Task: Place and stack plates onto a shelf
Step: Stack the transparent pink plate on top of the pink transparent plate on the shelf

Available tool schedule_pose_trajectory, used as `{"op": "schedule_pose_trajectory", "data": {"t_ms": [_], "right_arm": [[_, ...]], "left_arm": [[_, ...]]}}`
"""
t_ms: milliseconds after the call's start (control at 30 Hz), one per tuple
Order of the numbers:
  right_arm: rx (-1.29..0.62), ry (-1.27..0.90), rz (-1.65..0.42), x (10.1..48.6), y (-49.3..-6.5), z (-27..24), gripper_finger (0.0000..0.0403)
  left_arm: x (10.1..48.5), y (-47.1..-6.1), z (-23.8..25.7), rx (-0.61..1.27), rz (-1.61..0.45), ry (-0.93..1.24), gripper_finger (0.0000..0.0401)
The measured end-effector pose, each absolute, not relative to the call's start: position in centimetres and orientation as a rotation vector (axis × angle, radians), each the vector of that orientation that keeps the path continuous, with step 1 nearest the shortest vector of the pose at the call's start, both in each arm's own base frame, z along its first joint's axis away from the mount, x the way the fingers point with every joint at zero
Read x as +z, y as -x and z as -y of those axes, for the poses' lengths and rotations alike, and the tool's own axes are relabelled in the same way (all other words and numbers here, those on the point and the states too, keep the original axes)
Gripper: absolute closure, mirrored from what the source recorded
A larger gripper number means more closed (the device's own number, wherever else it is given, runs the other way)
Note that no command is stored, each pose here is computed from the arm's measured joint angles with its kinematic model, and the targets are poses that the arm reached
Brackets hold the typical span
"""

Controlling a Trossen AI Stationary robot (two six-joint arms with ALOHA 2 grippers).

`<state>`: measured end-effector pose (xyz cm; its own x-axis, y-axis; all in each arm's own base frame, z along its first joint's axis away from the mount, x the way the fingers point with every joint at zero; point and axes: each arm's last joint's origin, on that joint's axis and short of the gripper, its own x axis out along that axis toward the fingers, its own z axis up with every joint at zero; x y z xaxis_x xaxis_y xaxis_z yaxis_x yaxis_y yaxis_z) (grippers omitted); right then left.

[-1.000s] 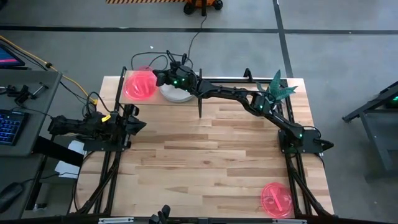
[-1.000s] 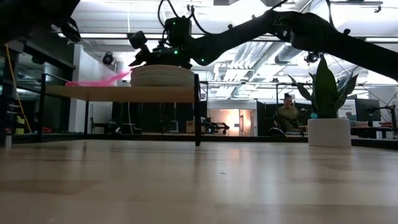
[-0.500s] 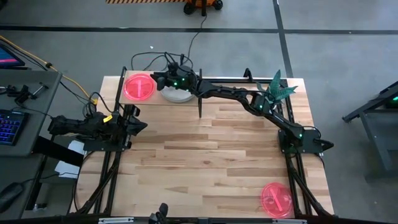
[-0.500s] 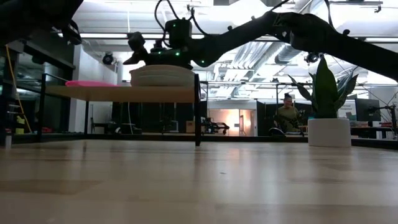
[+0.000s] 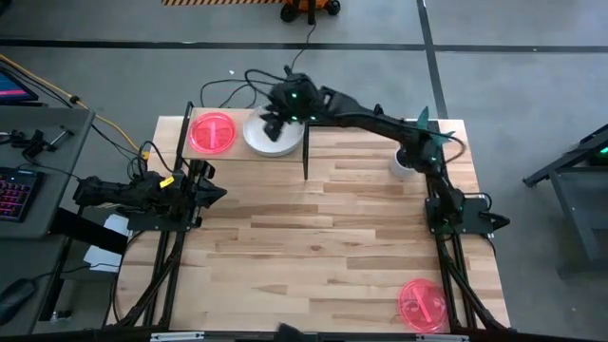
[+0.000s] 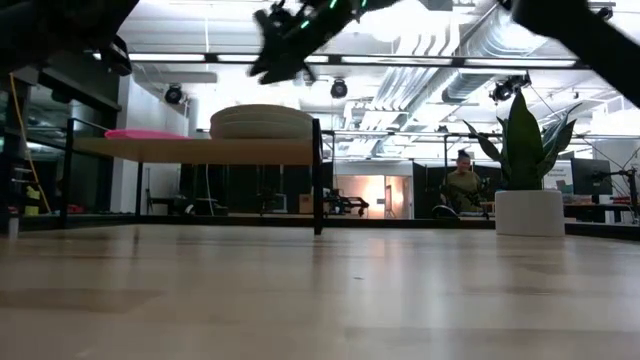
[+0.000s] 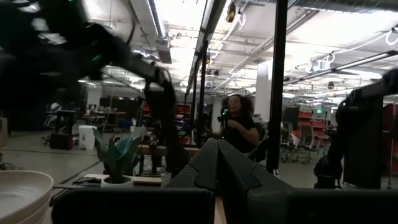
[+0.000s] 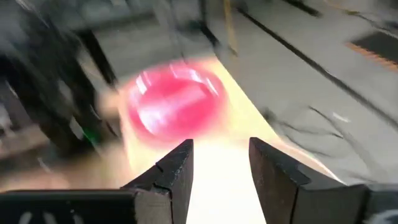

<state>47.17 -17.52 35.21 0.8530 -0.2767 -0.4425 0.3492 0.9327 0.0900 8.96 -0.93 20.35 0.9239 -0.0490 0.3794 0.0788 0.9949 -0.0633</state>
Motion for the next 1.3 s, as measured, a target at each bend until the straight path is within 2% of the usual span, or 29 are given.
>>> {"op": "schedule_pose_trajectory", "data": {"t_ms": [133, 300, 467, 600, 667, 867, 1033, 1167, 1300], "right_arm": [[-0.434, -0.055, -0.719, 36.8, -43.8, 14.1, 0.0265], [-0.532, 0.016, -0.943, 37.7, -40.9, 9.5, 0.0265], [-0.639, 0.099, -1.051, 35.8, -37.7, 5.0, 0.0265], [-0.703, 0.054, -1.037, 33.1, -32.9, 2.2, 0.0265], [-0.705, -0.029, -1.035, 31.5, -30.1, 0.8, 0.0265], [-0.551, -0.504, -1.121, 26.9, -22.5, -4.3, 0.0265], [-0.33, -0.83, -1.235, 23.2, -19.4, -9.9, 0.0272], [-0.169, -1.034, -1.359, 21.0, -18.3, -14.5, 0.0312], [-0.166, -1.166, -1.559, 19.4, -17.2, -17.5, 0.0384]], "left_arm": [[20.4, -9.0, 0.9, -0.064, 0.387, 0.078, 0.04], [20.4, -9.0, 0.9, -0.066, 0.39, 0.083, 0.04], [20.4, -9.0, 0.9, -0.075, 0.387, 0.111, 0.04], [20.4, -9.0, 0.9, -0.075, 0.388, 0.111, 0.04], [20.4, -8.9, 0.9, -0.071, 0.393, 0.102, 0.04], [20.4, -8.9, 0.9, -0.043, 0.397, 0.091, 0.04], [20.4, -9.0, 0.8, -0.038, 0.389, 0.091, 0.04], [20.4, -9.0, 0.8, -0.042, 0.388, 0.107, 0.04], [20.4, -9.0, 0.8, -0.044, 0.389, 0.116, 0.04]]}}
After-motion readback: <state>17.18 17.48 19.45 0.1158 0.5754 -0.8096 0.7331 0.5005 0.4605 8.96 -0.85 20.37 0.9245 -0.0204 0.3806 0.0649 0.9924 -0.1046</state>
